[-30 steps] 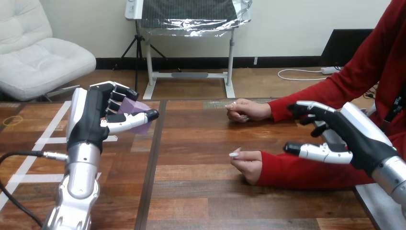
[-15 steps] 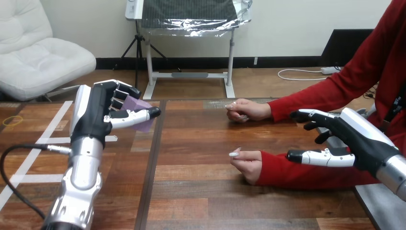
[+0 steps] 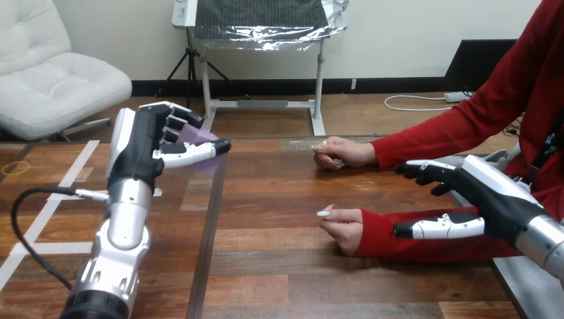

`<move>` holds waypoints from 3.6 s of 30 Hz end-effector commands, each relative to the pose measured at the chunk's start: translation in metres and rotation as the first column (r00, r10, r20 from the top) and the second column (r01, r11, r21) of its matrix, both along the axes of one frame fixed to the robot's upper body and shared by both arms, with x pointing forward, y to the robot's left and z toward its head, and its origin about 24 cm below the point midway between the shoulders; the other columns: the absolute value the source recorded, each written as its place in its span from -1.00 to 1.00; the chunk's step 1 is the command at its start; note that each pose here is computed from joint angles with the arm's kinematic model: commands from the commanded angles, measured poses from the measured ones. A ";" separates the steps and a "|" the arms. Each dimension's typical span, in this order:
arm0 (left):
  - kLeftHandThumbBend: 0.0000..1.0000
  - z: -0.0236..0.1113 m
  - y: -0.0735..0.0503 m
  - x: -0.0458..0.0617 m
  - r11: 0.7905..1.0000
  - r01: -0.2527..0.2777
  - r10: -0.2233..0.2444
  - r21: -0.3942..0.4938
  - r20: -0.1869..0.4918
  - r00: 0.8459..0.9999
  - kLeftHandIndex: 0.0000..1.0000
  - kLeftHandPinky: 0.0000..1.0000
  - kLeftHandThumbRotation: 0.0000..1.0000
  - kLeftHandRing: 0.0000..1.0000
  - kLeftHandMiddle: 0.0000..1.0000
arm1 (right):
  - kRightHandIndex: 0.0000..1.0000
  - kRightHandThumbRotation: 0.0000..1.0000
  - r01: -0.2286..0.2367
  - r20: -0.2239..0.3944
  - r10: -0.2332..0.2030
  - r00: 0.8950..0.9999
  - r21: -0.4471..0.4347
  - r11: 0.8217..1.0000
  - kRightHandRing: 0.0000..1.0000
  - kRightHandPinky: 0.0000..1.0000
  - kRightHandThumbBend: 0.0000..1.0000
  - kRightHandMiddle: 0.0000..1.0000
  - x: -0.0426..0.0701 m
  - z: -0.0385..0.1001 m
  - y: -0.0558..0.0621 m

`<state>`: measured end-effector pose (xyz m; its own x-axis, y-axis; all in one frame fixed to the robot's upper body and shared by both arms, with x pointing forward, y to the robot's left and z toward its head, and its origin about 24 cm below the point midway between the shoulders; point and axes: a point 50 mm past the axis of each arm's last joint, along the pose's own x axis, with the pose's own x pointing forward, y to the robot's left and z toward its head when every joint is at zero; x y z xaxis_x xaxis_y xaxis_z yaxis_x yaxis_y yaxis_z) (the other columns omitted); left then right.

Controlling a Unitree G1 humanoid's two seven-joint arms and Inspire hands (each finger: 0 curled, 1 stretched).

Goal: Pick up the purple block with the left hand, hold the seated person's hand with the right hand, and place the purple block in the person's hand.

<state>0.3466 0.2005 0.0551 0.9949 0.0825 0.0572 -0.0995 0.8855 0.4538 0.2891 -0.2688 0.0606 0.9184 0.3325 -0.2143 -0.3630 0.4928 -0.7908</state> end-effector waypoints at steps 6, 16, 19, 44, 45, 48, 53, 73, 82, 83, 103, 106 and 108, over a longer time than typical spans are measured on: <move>0.29 0.030 -0.015 0.018 0.999 0.051 -0.051 -0.003 0.105 0.993 -0.10 -0.34 -1.00 -0.22 -0.14 | 0.73 0.21 -0.028 0.076 0.035 0.997 -0.093 0.995 0.77 0.83 1.00 0.77 0.020 0.029 0.001; 0.30 0.029 -0.015 0.018 0.999 0.051 -0.051 0.000 0.106 0.993 -0.11 -0.35 -1.00 -0.23 -0.15 | 0.74 0.13 -0.048 0.055 0.055 0.997 -0.121 0.992 0.79 0.89 1.00 0.78 0.023 0.027 0.001; 0.30 0.029 -0.015 0.018 0.999 0.052 -0.052 -0.001 0.105 0.993 -0.11 -0.35 -1.00 -0.23 -0.15 | 0.74 0.08 -0.056 0.045 0.062 0.997 -0.130 0.990 0.80 0.90 1.00 0.79 0.024 0.026 0.002; 0.31 0.027 -0.011 0.015 0.999 0.045 -0.044 -0.009 0.104 0.994 -0.09 -0.36 -1.00 -0.23 -0.14 | 0.72 -0.41 -0.096 0.000 0.097 0.995 -0.153 0.984 0.78 0.88 1.00 0.77 0.029 0.022 0.010; 0.31 0.027 -0.011 0.016 0.999 0.045 -0.044 -0.009 0.103 0.994 -0.09 -0.36 -1.00 -0.23 -0.14 | 0.72 -0.42 -0.096 0.000 0.097 0.995 -0.153 0.984 0.78 0.87 1.00 0.77 0.029 0.022 0.011; 0.31 0.027 -0.011 0.015 0.999 0.046 -0.045 -0.012 0.106 0.993 -0.09 -0.36 -1.00 -0.22 -0.14 | 0.72 -0.46 -0.095 -0.009 0.094 0.995 -0.155 0.983 0.78 0.80 1.00 0.76 0.030 0.020 0.012; 0.30 0.027 -0.011 0.015 0.999 0.043 -0.041 -0.019 0.101 0.994 -0.09 -0.34 -1.00 -0.21 -0.13 | 0.69 -0.54 -0.102 0.000 0.103 0.995 -0.166 0.981 0.74 0.70 1.00 0.74 0.029 0.017 0.016; 0.30 0.026 -0.008 0.014 0.999 0.033 -0.030 -0.024 0.098 0.995 -0.08 -0.33 -1.00 -0.20 -0.12 | 0.54 -0.52 -0.106 0.006 0.109 0.994 -0.200 0.974 0.53 0.36 1.00 0.56 0.030 0.004 0.031; 0.30 0.027 -0.008 0.014 1.000 0.025 -0.024 -0.010 0.097 0.995 -0.08 -0.33 -1.00 -0.20 -0.12 | 0.49 -0.53 -0.107 -0.003 0.109 0.994 -0.225 0.969 0.47 0.31 1.00 0.51 0.030 -0.001 0.037; 0.30 0.027 -0.008 0.014 1.000 0.024 -0.023 -0.010 0.096 0.995 -0.08 -0.33 -1.00 -0.20 -0.12 | 0.49 -0.53 -0.107 -0.004 0.109 0.994 -0.225 0.968 0.47 0.31 1.00 0.51 0.030 -0.001 0.037; 0.30 0.027 -0.005 0.013 1.000 0.025 -0.025 0.000 0.103 0.994 -0.07 -0.32 -1.00 -0.19 -0.12 | 0.35 -0.45 -0.140 0.004 0.146 0.989 -0.262 0.955 0.35 0.23 0.80 0.37 0.028 -0.011 0.044; 0.31 0.027 -0.004 0.013 1.000 0.028 -0.028 0.002 0.107 0.994 -0.07 -0.32 -1.00 -0.19 -0.12 | 0.32 -0.44 -0.138 0.008 0.145 0.989 -0.260 0.956 0.32 0.21 0.77 0.34 0.028 -0.013 0.044; 0.31 0.027 -0.004 0.013 1.000 0.029 -0.030 0.003 0.110 0.993 -0.08 -0.33 -1.00 -0.20 -0.12 | 0.30 -0.43 -0.136 0.011 0.144 0.990 -0.258 0.956 0.31 0.20 0.75 0.32 0.028 -0.014 0.045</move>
